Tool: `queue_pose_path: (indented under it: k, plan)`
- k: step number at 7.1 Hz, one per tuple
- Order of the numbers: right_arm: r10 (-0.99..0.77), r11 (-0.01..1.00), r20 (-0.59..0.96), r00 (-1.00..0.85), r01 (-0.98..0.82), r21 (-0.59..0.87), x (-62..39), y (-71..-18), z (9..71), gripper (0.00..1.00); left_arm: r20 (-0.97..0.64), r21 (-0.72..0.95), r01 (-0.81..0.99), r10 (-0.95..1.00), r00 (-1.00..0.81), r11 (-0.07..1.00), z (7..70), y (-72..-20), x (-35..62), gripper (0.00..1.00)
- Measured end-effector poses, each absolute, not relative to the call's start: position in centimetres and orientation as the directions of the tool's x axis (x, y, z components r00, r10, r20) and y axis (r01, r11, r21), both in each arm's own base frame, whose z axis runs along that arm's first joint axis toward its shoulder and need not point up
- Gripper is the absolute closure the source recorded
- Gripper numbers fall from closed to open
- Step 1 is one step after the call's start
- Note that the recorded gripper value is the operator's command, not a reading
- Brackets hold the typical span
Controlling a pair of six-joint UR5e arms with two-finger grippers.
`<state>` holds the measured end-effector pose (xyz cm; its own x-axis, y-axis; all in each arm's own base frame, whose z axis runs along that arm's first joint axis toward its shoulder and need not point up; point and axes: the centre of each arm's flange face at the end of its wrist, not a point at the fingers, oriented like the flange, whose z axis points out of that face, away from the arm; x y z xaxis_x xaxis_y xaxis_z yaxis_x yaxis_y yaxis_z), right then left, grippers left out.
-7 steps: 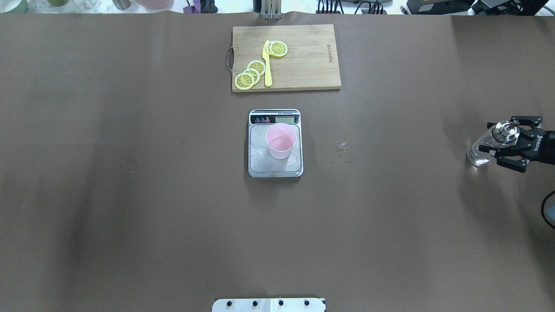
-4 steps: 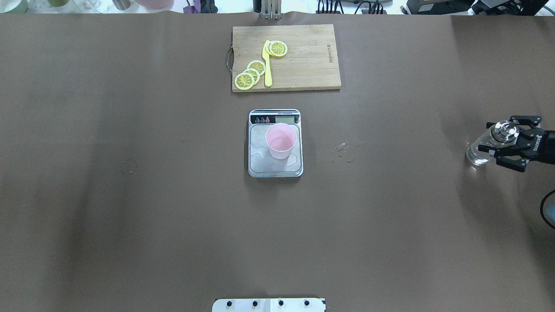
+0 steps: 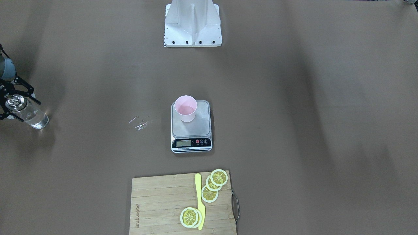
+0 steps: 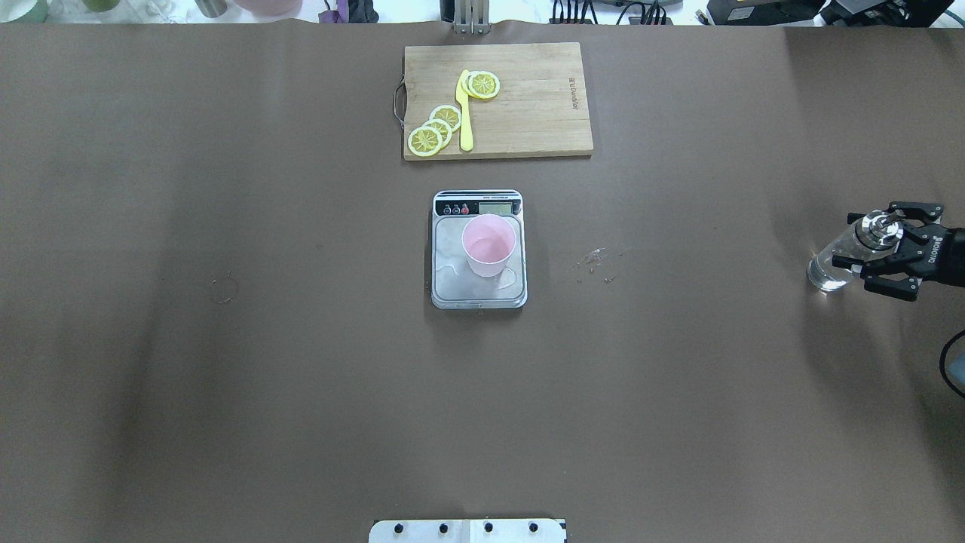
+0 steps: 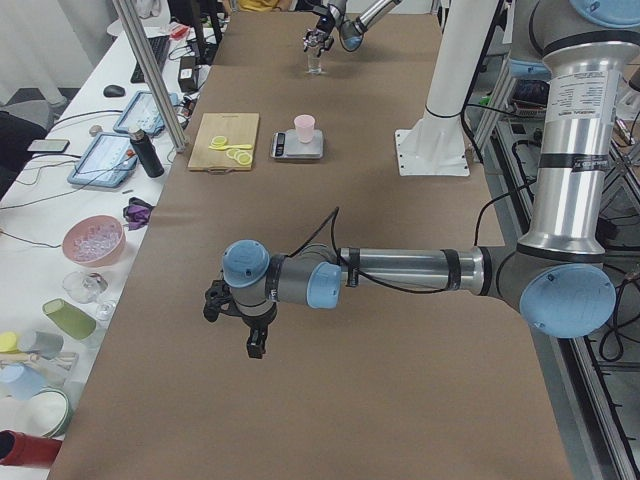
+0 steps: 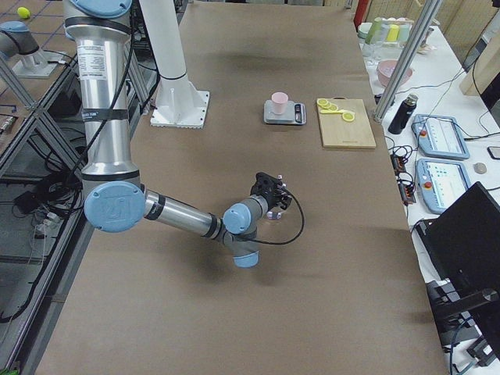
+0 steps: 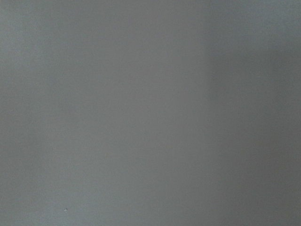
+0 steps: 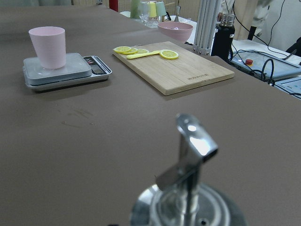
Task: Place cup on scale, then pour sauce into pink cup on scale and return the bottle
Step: 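Lower the dispenser onto the table beside the right arm, then open the right gripper and pull it back from the dispenser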
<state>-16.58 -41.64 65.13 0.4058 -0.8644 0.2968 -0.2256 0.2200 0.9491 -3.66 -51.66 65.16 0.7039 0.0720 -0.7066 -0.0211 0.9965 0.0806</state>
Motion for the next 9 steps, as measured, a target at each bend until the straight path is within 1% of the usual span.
queue_pose_path:
  k: [1,7,9]
  plan:
    - [-0.864,0.224,0.3,0.405,-0.224,0.949,-16.4,-41.5,65.3,0.01,-0.706,0.086,-0.021,0.076,0.704,0.996,65.1,-51.7,-3.7,0.01]
    - [-0.853,0.296,0.35,0.387,-0.192,0.936,-12.6,-39.4,67.8,0.0,-0.708,0.13,-0.022,0.108,0.698,0.991,64.5,-51.9,-3.6,0.01]
    - [-0.833,0.367,0.411,0.37,-0.186,0.911,-10.2,-37.8,69.1,0.0,-0.707,0.144,-0.022,0.119,0.697,0.989,64.3,-52.0,-3.5,0.01]
